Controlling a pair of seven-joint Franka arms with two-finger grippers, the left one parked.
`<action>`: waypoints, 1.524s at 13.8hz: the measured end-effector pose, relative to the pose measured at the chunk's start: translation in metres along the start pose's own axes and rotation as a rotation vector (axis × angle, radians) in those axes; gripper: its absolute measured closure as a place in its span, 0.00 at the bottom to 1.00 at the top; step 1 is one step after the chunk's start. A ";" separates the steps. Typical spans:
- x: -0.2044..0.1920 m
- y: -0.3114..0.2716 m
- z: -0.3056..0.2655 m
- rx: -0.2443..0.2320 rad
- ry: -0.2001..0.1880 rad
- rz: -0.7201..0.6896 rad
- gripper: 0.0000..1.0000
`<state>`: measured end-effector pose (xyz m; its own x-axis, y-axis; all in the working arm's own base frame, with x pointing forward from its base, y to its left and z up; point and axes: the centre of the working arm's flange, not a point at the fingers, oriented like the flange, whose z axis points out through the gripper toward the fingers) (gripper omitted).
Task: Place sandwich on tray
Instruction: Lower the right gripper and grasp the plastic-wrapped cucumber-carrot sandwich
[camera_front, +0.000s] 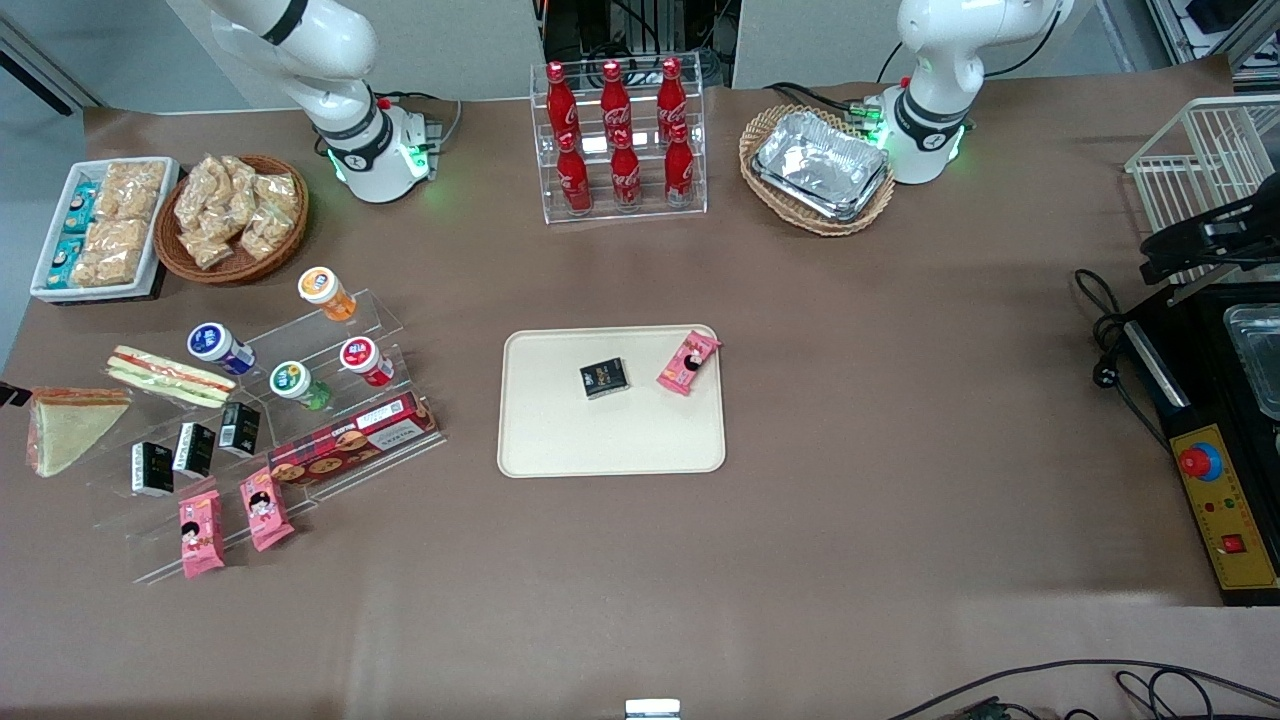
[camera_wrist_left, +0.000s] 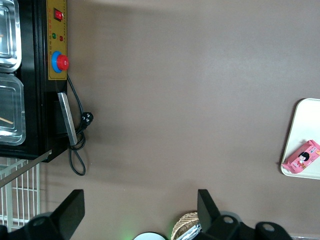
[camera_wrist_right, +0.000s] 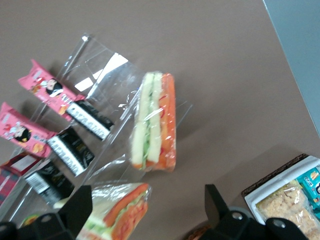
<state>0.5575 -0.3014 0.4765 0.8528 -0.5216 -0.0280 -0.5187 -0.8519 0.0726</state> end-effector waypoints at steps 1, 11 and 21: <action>0.002 0.005 0.009 0.003 0.005 0.010 0.00; 0.010 0.002 0.078 0.057 0.038 0.051 0.00; 0.005 0.003 0.099 0.055 0.046 0.043 0.48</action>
<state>0.5546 -0.3113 0.3774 0.8306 -0.5565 0.0202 -0.5568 -0.8305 0.0175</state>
